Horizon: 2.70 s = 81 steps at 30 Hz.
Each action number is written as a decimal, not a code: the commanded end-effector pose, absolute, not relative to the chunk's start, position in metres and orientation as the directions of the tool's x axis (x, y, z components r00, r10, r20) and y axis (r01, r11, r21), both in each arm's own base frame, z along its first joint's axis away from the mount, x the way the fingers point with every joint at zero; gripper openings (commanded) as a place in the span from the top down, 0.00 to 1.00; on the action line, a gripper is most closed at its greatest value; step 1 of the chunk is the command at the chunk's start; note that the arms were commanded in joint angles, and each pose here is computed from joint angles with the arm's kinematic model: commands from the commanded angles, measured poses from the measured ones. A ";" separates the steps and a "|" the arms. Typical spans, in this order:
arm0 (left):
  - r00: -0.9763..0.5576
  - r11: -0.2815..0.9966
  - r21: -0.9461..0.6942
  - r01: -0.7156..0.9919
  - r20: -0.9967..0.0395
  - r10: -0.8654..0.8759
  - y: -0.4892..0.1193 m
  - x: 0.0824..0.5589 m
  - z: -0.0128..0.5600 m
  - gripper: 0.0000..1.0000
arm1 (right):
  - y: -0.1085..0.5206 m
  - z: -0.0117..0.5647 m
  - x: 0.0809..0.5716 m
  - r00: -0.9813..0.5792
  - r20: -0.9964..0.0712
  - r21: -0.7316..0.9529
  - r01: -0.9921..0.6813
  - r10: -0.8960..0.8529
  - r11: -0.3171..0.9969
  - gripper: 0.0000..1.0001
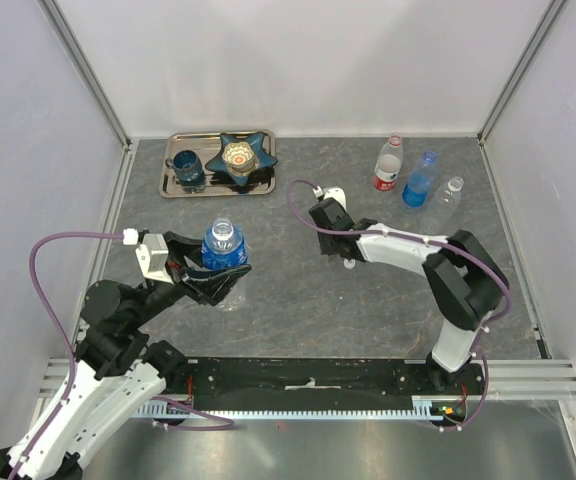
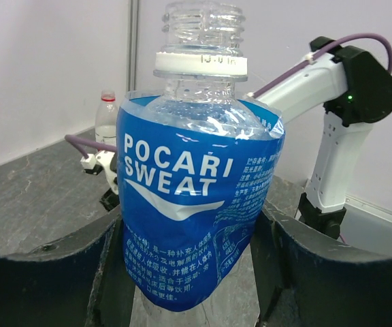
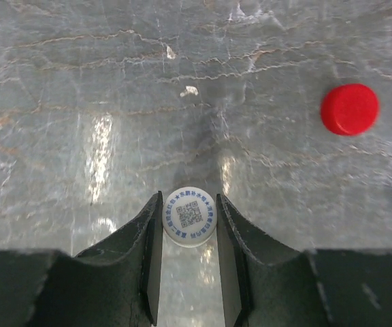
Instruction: Unscrew the bottle caps
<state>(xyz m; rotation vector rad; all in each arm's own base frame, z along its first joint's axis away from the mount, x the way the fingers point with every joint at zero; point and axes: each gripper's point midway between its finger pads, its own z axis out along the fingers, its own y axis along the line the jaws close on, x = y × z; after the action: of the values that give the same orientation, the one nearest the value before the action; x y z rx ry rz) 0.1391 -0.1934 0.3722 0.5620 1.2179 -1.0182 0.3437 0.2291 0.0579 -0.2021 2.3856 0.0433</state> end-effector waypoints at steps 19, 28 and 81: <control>0.018 0.510 -0.150 0.847 -0.951 -0.309 -0.189 0.146 0.359 0.73 | 0.234 0.014 0.355 -0.789 -0.612 0.053 -0.107 -0.052 0.993 0.46; 0.011 0.505 -0.157 0.849 -0.949 -0.314 -0.192 0.148 0.357 0.73 | 0.261 0.164 0.378 -0.625 -0.772 0.253 -0.136 0.115 0.958 0.22; -0.246 0.434 -0.280 0.857 -0.960 -0.133 -0.276 0.219 0.329 0.01 | 0.249 0.385 0.251 -0.360 -0.921 0.313 -0.464 0.146 0.829 1.00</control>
<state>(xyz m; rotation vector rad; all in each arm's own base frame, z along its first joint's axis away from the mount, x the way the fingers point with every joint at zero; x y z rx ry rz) 0.1965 -0.2964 0.2884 0.8203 1.5861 -1.2161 0.2343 0.3017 0.3601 -0.3676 1.8555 0.9099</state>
